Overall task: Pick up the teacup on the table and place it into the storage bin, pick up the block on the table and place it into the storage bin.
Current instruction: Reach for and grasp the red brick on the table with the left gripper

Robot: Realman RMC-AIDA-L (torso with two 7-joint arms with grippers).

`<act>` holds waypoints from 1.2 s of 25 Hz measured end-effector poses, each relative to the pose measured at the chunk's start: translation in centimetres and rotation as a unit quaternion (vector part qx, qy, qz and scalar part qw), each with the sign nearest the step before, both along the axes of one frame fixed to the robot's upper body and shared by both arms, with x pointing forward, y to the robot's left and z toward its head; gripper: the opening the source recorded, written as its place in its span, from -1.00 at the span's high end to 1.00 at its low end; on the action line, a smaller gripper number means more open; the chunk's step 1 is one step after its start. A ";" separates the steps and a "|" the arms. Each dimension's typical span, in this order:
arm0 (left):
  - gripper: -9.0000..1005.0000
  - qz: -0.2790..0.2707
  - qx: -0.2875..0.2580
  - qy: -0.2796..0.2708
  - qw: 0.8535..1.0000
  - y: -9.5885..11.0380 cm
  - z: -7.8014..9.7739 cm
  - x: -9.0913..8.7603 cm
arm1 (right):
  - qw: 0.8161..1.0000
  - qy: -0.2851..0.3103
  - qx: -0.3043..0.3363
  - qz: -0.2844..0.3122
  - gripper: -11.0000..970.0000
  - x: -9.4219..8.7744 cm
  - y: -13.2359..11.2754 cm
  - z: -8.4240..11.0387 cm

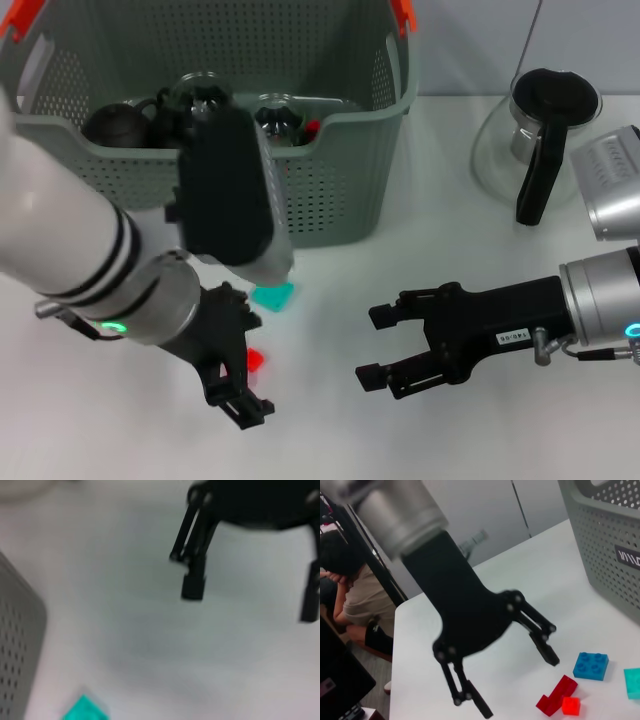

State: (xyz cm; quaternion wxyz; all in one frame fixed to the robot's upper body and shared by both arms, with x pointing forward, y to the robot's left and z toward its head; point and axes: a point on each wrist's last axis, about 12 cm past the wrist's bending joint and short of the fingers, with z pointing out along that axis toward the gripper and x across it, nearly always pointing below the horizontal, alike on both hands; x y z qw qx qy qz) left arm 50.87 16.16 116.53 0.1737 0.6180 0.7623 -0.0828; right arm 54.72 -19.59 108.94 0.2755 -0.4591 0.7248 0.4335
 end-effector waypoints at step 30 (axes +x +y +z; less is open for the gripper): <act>-0.89 0.031 0.088 0.030 0.995 -0.2 -5.1 3.1 | 1.000 0.017 0.003 -0.004 -0.95 -0.5 -0.2 -0.8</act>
